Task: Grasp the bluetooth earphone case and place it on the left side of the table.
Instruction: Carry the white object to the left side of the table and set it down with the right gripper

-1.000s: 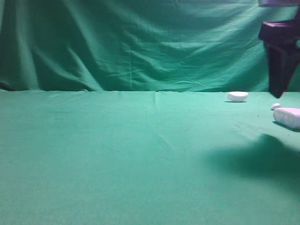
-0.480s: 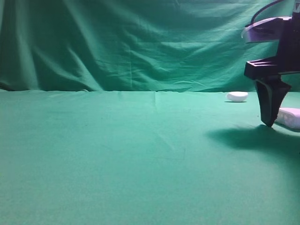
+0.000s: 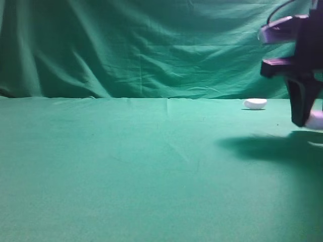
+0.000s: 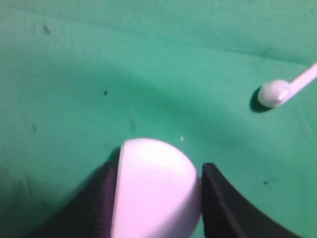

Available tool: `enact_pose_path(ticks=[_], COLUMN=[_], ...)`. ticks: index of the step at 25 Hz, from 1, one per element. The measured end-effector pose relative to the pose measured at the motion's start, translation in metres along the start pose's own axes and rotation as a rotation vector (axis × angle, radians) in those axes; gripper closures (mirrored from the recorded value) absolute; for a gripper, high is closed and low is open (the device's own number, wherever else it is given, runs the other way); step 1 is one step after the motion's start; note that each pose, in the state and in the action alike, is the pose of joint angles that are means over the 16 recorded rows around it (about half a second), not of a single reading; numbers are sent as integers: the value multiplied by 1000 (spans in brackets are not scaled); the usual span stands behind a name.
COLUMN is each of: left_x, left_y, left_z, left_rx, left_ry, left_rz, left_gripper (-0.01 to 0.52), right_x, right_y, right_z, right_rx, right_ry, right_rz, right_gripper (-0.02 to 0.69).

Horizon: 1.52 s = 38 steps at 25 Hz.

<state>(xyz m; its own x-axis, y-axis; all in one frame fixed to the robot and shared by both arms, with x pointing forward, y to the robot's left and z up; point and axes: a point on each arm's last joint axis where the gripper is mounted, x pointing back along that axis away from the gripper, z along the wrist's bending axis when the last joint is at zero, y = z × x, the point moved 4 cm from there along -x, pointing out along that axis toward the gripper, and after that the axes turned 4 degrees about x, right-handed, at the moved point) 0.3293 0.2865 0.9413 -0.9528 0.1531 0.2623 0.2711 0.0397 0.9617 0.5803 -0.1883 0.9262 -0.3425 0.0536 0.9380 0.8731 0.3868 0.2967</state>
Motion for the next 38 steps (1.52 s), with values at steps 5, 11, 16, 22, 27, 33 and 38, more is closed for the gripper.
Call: enact_pose_path(ticks=[5, 11, 16, 22, 27, 33, 38], left_x=[0, 0, 0, 0, 0, 0, 0], left_y=[0, 0, 0, 0, 0, 0, 0], left_z=[0, 0, 0, 0, 0, 0, 0], left_rx=[0, 0, 0, 0, 0, 0, 0], left_ry=[0, 0, 0, 0, 0, 0, 0], left_rz=[0, 0, 0, 0, 0, 0, 0], left_gripper=[514, 514, 514, 514, 514, 514, 514], right_x=[32, 67, 68, 38, 14, 6, 29], right_y=[40, 89, 111, 116, 114, 112, 113], right_z=[36, 117, 195, 269, 302, 316, 310], right_rx=[65, 209, 325, 418, 449, 451, 433], right_ry=[45, 140, 215, 270, 304, 332, 338], right_rz=[-75, -205, -274, -312, -335, -358, -352], right_gripper=[349, 349, 349, 349, 318, 205, 190])
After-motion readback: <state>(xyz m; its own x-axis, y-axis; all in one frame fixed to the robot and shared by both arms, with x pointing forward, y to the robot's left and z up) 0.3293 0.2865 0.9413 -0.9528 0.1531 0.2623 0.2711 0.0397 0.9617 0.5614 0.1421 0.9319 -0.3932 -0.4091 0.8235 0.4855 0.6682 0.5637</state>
